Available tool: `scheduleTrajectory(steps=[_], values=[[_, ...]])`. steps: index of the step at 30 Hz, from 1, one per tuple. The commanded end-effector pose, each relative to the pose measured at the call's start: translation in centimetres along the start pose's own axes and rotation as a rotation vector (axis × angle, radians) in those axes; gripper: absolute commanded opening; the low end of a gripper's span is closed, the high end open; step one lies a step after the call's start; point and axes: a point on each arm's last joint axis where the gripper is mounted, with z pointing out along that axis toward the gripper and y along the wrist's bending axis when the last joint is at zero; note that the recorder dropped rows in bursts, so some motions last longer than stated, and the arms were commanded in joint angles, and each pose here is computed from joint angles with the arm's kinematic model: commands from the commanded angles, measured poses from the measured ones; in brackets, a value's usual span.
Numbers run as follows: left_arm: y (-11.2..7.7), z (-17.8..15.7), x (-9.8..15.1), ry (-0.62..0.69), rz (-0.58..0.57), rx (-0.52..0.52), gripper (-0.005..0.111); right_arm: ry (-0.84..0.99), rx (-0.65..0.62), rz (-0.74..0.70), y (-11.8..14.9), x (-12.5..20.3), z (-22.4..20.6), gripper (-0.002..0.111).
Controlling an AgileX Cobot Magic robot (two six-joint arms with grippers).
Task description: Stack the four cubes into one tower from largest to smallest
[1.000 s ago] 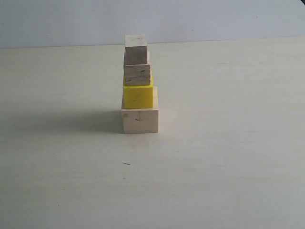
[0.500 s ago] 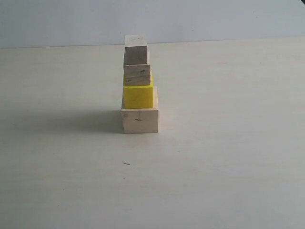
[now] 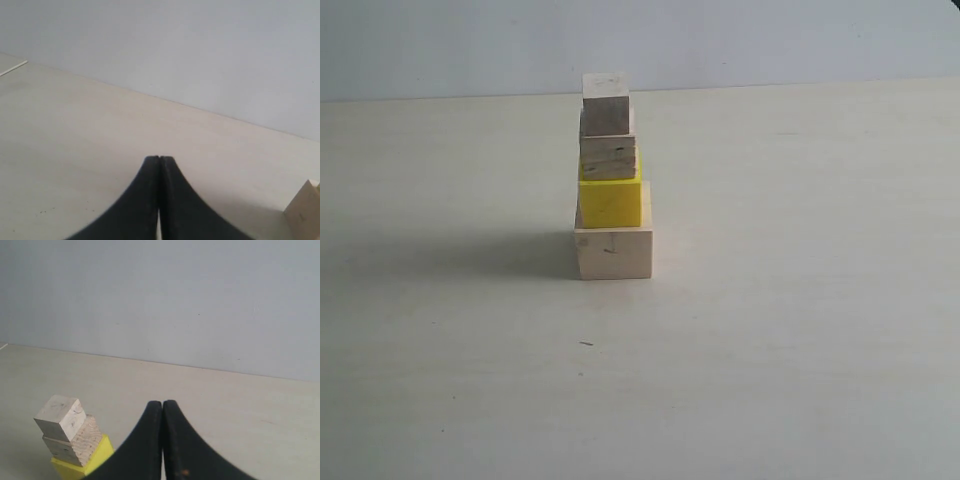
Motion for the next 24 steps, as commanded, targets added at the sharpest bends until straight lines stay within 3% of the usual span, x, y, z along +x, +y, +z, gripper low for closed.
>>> scheduleTrajectory(steps=[1,7,14,24], values=[[0.2,0.3,1.3,0.035,0.040,0.027,0.000,0.005,0.003,-0.004,-0.1,0.2,-0.1,0.000],[0.1,0.3,2.5,0.136,0.103,0.070,0.000,0.009,0.001,-0.004,-0.1,0.2,-0.1,0.000],[0.3,0.3,2.4,0.130,0.217,0.071,0.000,0.013,-0.002,-0.004,0.0,0.2,-0.1,0.000],[0.3,0.3,2.4,0.128,0.238,0.073,0.000,0.013,-0.002,-0.004,0.0,0.2,-0.1,0.000]])
